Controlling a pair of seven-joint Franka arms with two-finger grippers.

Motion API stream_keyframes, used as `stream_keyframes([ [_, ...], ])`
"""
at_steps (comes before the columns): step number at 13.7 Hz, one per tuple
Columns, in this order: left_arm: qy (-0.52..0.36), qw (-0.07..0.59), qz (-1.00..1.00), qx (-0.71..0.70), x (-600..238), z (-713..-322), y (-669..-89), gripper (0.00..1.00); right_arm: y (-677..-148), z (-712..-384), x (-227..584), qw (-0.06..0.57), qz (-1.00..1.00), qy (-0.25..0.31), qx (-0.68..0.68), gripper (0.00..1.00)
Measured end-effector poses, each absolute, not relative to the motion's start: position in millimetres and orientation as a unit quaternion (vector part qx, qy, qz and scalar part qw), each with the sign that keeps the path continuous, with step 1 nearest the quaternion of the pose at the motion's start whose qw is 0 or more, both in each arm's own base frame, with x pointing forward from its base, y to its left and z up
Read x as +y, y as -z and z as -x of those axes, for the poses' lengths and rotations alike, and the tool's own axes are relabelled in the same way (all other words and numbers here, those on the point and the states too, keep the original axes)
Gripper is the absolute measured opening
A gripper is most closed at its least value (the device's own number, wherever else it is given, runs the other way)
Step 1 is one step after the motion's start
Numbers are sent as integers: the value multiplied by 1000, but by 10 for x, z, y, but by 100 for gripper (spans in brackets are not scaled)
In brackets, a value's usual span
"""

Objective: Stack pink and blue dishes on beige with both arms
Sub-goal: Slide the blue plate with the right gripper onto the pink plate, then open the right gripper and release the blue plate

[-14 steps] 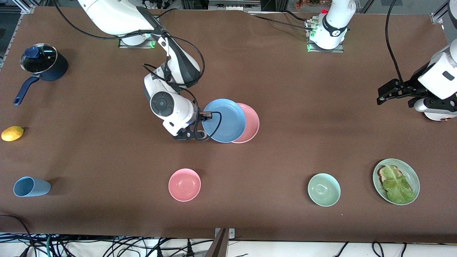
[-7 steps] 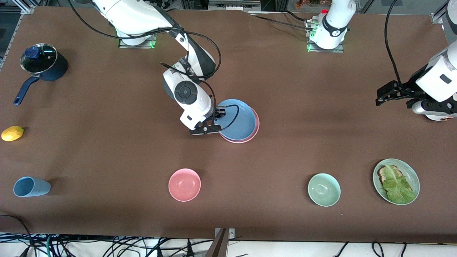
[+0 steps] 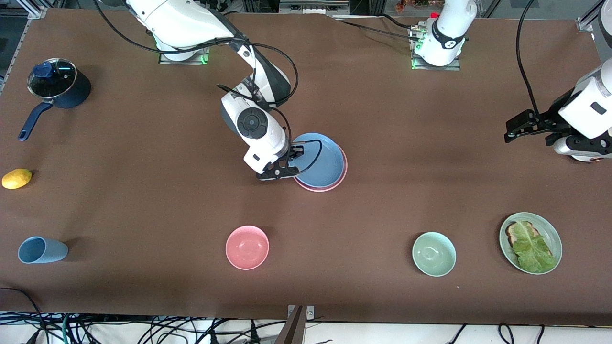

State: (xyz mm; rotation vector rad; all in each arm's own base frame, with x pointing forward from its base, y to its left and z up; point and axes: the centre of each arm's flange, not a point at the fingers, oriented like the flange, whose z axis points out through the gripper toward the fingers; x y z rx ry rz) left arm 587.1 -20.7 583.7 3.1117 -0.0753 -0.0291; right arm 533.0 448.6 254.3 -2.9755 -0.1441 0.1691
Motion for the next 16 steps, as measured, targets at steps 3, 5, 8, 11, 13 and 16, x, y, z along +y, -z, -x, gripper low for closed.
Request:
stream_keyframes([
  [3,9,14,-1000,-24,-206,-5872,-5836,100,-2531,-5288,4547,80,994,-54,-52,5],
  [5,9,14,-1000,-24,-207,-5872,-5836,100,-2506,-5311,4548,84,994,-47,-52,5],
  [8,9,14,-1000,-24,-209,-5872,-5836,100,-2483,-5324,4543,84,994,-44,-51,5],
  [11,9,14,-1000,-25,-211,-5872,-5837,100,-2469,-5325,4542,84,994,-44,-51,5],
  [13,9,14,-1000,-25,-211,-5872,-5837,100,-2462,-5327,4539,84,994,-44,-51,6],
  [16,9,14,-1000,-25,-211,-5872,-5837,100,-2449,-5332,4533,83,994,-44,-50,32],
])
